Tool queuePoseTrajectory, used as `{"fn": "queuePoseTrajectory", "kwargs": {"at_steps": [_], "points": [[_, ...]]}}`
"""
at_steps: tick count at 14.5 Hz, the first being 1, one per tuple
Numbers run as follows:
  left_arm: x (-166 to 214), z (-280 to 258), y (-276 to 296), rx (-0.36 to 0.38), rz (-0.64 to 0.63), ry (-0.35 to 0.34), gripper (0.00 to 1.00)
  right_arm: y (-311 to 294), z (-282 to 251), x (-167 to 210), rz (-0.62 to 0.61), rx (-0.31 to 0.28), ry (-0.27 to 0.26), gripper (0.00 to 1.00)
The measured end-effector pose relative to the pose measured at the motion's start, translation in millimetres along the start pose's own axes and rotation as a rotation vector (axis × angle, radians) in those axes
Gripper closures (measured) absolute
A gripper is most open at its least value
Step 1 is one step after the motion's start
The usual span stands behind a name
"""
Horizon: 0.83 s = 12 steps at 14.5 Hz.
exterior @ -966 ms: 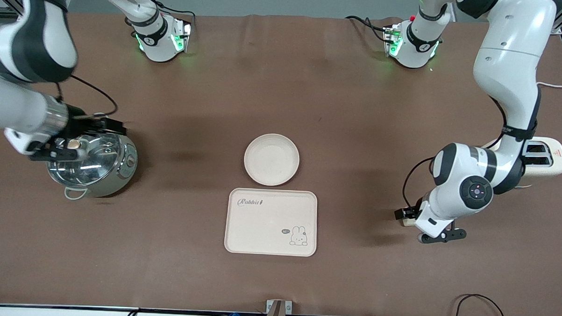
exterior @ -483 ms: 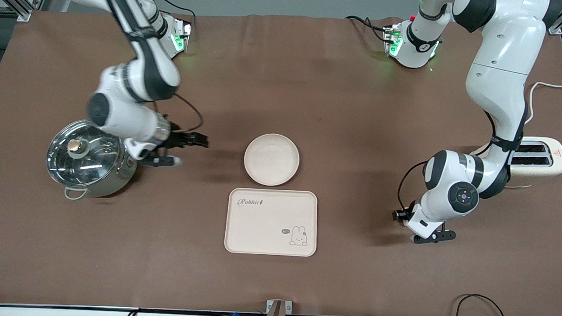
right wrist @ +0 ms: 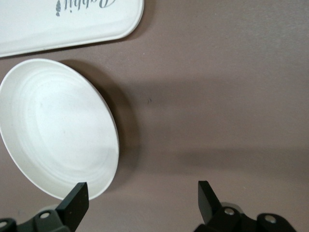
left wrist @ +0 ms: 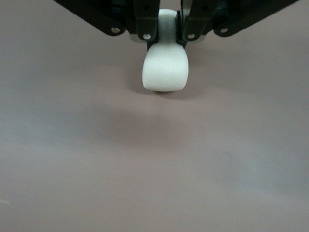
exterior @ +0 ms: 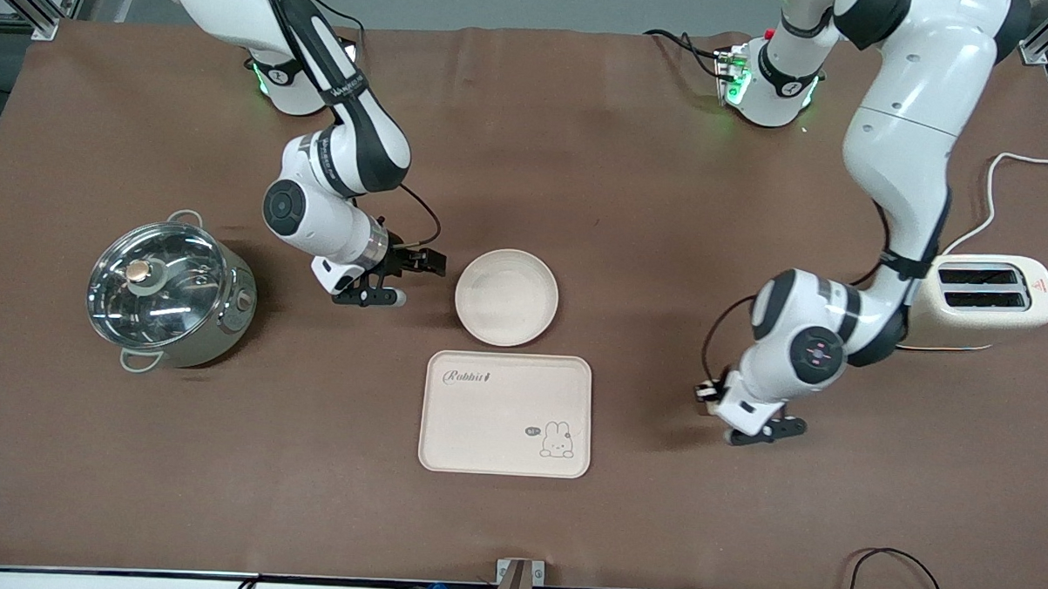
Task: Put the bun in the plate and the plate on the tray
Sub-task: 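Carry the bun to the plate while the right gripper reaches the rim, then lower the bun onto the plate and open the left gripper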
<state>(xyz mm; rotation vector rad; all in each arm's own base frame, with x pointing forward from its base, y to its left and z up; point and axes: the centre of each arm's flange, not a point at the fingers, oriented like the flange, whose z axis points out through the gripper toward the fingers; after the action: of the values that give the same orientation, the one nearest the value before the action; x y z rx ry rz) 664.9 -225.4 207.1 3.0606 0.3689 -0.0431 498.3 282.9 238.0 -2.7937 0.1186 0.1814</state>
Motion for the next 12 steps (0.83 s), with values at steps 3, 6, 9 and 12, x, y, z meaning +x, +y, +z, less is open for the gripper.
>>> {"fn": "queuePoseTrajectory", "kwargs": {"at_steps": [3, 6, 9, 12], "points": [[-59, -12, 81, 0.013, -0.059, -0.015, 0.83, -20, 21, -5, 0.032, 0.043, 0.017, 0.00], [-125, -14, 149, 0.017, -0.114, -0.016, 0.82, -34, 35, 1, 0.023, 0.049, 0.017, 0.02], [-186, -11, 200, 0.019, -0.136, -0.017, 0.81, -44, 48, 0, 0.007, 0.044, 0.008, 0.05], [-232, -8, 231, 0.010, -0.146, -0.034, 0.79, -42, 56, 1, 0.008, 0.037, 0.003, 0.16]]}}
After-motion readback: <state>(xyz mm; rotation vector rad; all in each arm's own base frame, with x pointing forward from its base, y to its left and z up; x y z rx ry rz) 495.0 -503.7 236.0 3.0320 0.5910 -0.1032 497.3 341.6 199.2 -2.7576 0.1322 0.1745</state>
